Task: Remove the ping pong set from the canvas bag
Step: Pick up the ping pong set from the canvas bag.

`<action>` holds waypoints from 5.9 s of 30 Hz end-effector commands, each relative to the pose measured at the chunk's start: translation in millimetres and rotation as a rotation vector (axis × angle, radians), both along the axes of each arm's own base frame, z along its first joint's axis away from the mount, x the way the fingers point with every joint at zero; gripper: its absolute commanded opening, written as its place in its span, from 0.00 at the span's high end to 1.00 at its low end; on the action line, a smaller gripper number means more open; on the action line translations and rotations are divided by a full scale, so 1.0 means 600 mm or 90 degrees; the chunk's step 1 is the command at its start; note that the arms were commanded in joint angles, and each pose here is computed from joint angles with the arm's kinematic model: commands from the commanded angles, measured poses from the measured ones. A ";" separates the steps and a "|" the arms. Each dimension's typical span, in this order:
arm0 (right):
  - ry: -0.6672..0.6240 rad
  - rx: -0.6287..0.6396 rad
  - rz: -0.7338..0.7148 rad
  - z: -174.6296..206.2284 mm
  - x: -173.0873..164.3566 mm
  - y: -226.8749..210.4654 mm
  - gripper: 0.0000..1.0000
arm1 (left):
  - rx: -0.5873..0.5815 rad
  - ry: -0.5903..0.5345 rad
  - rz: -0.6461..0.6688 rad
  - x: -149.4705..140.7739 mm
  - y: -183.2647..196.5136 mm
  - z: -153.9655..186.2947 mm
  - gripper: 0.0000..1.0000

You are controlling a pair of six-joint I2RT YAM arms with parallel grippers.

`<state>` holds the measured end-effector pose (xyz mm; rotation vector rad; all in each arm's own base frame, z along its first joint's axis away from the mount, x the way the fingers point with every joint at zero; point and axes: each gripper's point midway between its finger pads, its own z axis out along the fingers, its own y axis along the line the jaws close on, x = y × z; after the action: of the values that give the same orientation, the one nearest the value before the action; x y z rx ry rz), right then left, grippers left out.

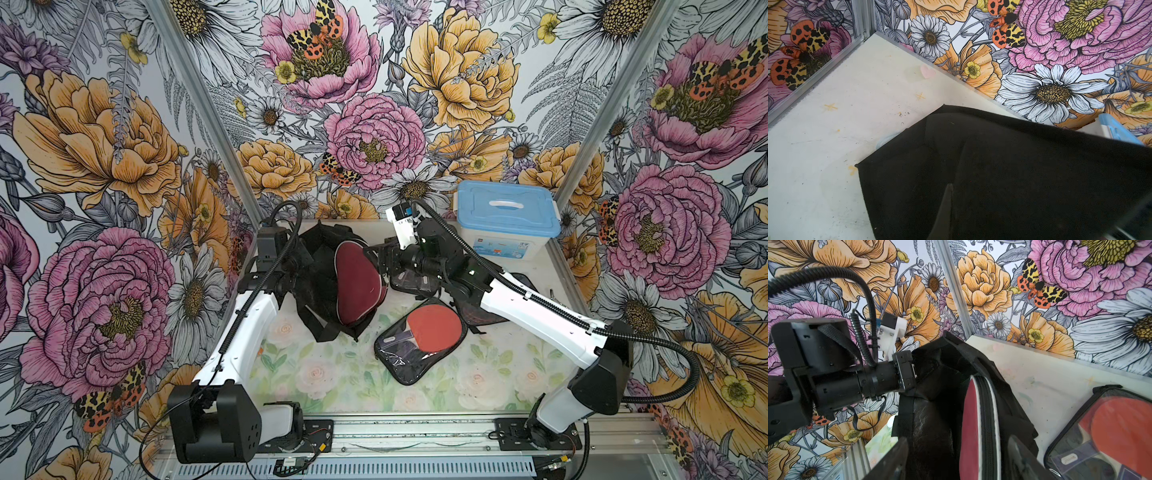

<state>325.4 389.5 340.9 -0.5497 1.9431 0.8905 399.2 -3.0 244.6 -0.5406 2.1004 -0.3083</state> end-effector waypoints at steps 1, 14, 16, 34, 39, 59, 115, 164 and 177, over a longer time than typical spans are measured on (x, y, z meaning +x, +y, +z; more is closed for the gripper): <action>0.045 -0.012 0.009 -0.019 -0.018 -0.014 0.28 | -0.020 -0.026 0.001 0.005 0.000 0.014 1.00; 0.108 -0.054 0.013 -0.090 -0.014 -0.012 0.29 | -0.020 -0.023 -0.006 0.005 -0.007 0.010 1.00; 0.102 -0.064 0.011 -0.096 -0.008 -0.008 0.30 | -0.019 -0.025 -0.006 0.006 -0.007 0.011 1.00; 0.043 -0.119 0.012 -0.091 0.001 0.037 0.40 | -0.024 -0.021 -0.012 0.008 -0.011 0.001 1.00; 0.022 -0.136 0.014 -0.079 -0.014 0.043 0.40 | -0.028 -0.020 -0.016 0.012 -0.016 -0.002 1.00; 0.028 -0.186 0.027 -0.109 -0.040 0.099 0.46 | -0.031 -0.023 -0.022 0.011 -0.019 -0.003 1.00; 0.017 -0.156 -0.068 -0.158 0.093 0.199 0.94 | -0.083 -0.040 -0.031 0.021 -0.020 -0.002 1.00; 0.092 -0.093 -0.084 -0.329 0.211 0.263 0.33 | -0.098 -0.041 -0.026 0.021 -0.010 -0.010 1.00; -0.040 -0.065 -0.058 -0.136 0.176 0.254 1.00 | -0.090 -0.058 -0.001 0.021 0.009 0.017 1.00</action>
<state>438.6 543.9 151.4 -0.5526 2.1559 0.6479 410.4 -3.2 240.3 -0.5818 2.0377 -0.4721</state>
